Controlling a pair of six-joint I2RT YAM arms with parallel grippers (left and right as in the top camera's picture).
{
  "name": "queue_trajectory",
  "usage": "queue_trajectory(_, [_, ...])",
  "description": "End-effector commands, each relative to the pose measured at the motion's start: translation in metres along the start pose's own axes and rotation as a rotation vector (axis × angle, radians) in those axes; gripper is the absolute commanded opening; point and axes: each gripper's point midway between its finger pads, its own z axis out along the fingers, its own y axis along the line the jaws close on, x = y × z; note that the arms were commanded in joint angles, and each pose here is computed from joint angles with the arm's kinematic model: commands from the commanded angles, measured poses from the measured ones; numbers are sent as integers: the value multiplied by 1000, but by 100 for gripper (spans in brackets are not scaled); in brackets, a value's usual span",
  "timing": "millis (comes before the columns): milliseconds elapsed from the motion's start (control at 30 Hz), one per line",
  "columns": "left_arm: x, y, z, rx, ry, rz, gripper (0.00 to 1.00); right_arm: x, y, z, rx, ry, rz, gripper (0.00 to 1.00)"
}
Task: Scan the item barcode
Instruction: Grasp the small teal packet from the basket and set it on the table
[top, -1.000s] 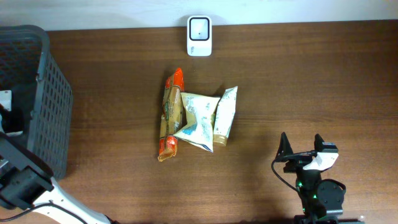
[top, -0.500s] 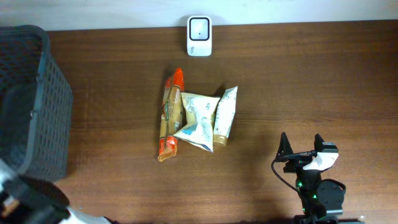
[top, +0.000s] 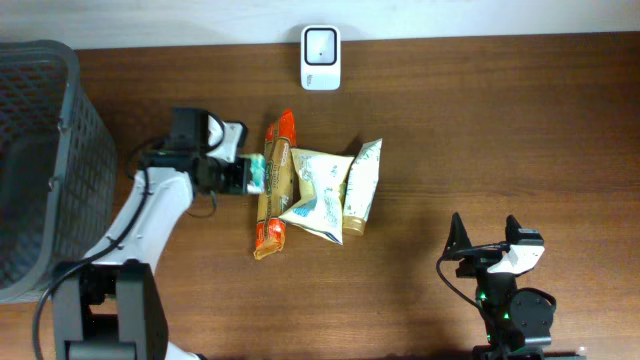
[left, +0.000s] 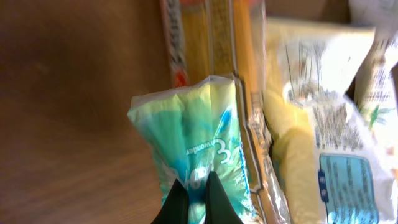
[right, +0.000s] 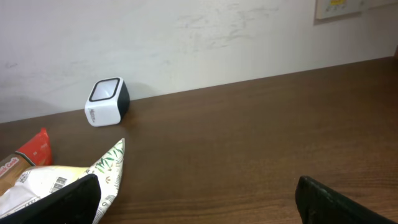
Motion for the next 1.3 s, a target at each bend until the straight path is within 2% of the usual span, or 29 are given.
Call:
queue_trajectory(0, [9,-13,12,7,0,-32,0,3,-2,0,8,5,7,99])
queue_trajectory(200, [9,-61,38,64,8,66,0,3,-2,0,8,5,7,99])
queue_trajectory(300, [7,-69,41,73,4,85,0,3,-2,0,8,5,7,99])
queue_trajectory(367, [-10,-54,19,52,-36,45,0,3,-2,0,8,5,7,99])
queue_trajectory(433, [-34,-25,-22,10,-128,-6,0,3,-2,0,8,5,6,99])
queue_trajectory(467, [-34,-15,-30,-3,-136,-23,0,3,-2,0,8,5,7,99])
queue_trajectory(567, [-12,7,-18,-76,-56,-35,0,3,-2,0,9,5,7,99])
queue_trajectory(633, [0,10,4,-71,11,-48,0,3,-2,0,8,5,7,99])
queue_trajectory(700, [12,19,27,-71,69,-69,9,3,-2,0,9,5,7,99])
queue_trajectory(733, [14,24,34,-73,81,-79,19,3,-2,0,8,5,7,99])
queue_trajectory(833, [15,25,37,-70,83,-81,92,2,-4,0,17,1,6,99])
queue_trajectory(867, [10,25,36,-70,69,-77,99,-2,-19,-1,106,-24,6,99])
queue_trajectory(933, [-3,20,30,-51,43,-71,99,-3,-20,-1,114,-26,7,99])
queue_trajectory(1000, [-35,4,13,15,-19,-50,99,-6,-20,-1,112,-38,8,99])
queue_trajectory(1100, [-78,-9,-27,24,-79,-28,99,-4,-21,-1,119,-30,7,99])
queue_trajectory(1133, [-101,-17,-52,19,-117,-11,99,-4,-22,-1,124,-32,8,99])
queue_trajectory(1200, [-130,-29,-91,9,-185,93,99,-4,-4,0,19,-24,15,99])
queue_trajectory(1233, [-156,-26,-138,-57,-267,111,99,-5,6,-3,-29,5,15,99])
queue_trajectory(1267, [-164,-19,-156,-98,-298,105,99,-11,6,-5,-23,14,13,99])
